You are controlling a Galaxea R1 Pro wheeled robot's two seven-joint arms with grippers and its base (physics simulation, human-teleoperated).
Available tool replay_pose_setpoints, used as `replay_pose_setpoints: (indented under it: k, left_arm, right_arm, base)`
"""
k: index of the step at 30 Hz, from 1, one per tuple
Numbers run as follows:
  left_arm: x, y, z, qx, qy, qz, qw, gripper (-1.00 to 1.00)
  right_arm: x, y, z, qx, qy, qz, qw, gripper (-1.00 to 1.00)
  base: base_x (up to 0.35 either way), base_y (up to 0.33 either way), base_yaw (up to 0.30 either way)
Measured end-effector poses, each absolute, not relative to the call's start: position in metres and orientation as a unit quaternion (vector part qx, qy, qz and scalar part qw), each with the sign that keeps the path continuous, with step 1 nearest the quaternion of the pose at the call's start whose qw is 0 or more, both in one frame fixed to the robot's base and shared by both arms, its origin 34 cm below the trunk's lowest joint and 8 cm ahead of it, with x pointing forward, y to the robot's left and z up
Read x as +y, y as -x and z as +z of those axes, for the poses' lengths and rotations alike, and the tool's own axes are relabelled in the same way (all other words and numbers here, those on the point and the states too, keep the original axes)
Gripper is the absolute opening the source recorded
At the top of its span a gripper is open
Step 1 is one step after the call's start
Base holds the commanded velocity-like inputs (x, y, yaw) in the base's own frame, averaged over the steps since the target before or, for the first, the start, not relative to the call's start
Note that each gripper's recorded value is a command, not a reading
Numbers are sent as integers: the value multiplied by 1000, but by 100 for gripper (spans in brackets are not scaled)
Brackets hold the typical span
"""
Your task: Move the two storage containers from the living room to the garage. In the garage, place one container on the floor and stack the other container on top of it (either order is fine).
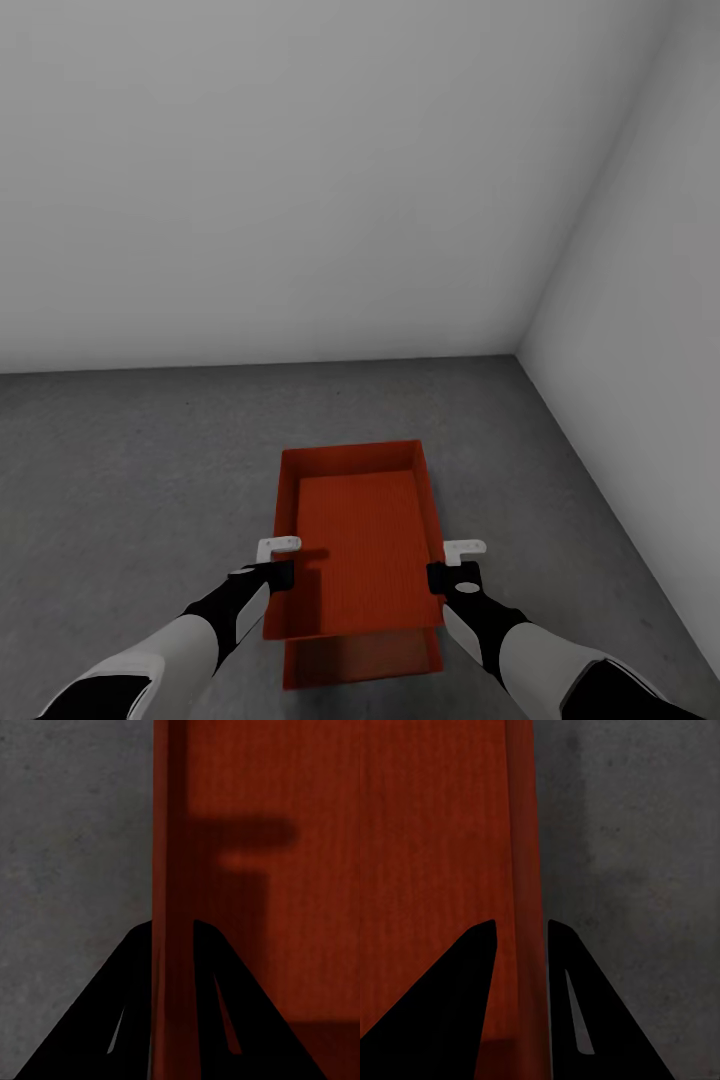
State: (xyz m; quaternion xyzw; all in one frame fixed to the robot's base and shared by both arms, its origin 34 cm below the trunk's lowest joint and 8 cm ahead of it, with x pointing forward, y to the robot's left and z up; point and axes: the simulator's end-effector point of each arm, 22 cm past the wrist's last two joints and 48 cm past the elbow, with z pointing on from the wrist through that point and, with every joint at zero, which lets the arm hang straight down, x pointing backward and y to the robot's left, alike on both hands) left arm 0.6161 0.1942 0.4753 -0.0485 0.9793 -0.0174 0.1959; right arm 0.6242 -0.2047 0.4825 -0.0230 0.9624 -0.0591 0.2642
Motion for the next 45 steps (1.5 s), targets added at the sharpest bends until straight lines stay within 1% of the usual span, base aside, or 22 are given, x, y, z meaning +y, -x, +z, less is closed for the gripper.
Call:
replay_pose_setpoints:
  k: [45]
  left_arm:
    - [194, -593, 445, 985, 49, -16, 164, -100]
  right_arm:
    - [-205, -601, 452, 970, 25, -58, 233, -100]
  base:
    - [0, 0, 0]
